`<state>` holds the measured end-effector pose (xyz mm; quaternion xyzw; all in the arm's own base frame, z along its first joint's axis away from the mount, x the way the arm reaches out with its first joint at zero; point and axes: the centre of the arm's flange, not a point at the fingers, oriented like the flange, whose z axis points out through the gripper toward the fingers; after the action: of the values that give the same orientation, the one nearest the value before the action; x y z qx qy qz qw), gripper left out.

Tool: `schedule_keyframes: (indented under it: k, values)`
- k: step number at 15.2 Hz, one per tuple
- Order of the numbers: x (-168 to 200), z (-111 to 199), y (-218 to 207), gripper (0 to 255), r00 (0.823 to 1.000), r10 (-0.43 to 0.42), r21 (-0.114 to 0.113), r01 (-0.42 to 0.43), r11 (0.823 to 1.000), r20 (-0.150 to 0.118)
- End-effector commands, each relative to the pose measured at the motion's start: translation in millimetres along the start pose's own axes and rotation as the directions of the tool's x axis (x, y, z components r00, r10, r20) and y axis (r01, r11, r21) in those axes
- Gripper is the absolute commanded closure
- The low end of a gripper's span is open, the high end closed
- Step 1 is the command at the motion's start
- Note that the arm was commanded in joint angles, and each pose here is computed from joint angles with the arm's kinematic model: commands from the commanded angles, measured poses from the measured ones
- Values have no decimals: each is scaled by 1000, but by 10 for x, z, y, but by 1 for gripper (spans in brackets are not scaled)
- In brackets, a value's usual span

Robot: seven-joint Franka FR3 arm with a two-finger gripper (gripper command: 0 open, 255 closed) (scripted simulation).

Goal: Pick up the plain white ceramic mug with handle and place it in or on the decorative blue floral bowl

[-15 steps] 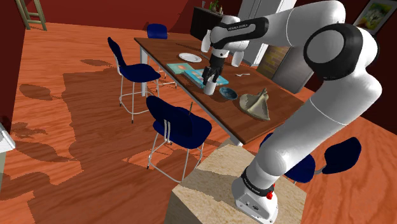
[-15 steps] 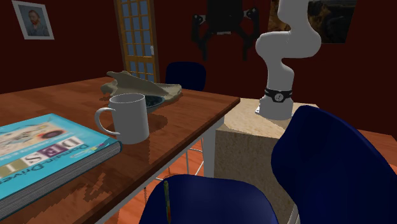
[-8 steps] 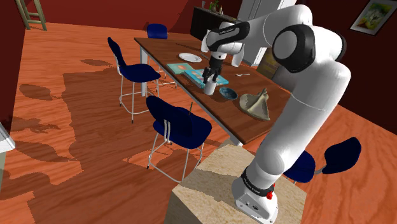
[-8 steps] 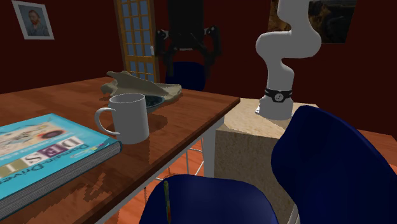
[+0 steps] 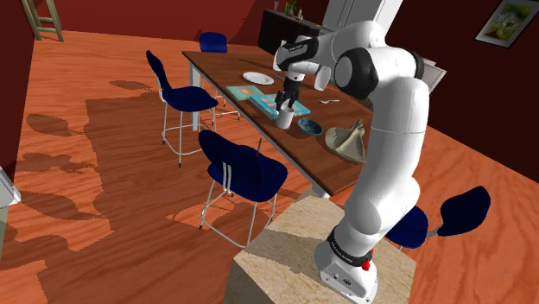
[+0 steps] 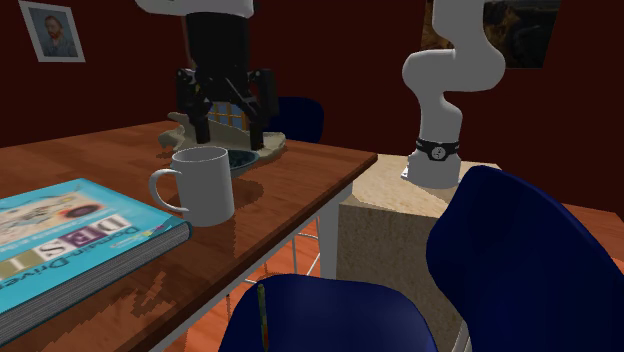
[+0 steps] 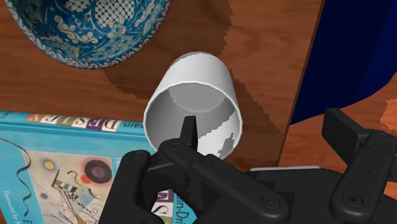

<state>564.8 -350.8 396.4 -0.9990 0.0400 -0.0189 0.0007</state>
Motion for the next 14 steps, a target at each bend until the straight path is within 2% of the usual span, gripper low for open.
schedule_keyframes:
  k: [1, 8, 14]
  values:
    - [76, 115, 109, 0, 1000, 2, -3, -2, 1000, -2]
    - [76, 462, 110, 0, 1000, 2, -3, -2, 1000, -2]
    - [77, 462, 110, 0, 1000, 2, -3, -2, 1000, -2]
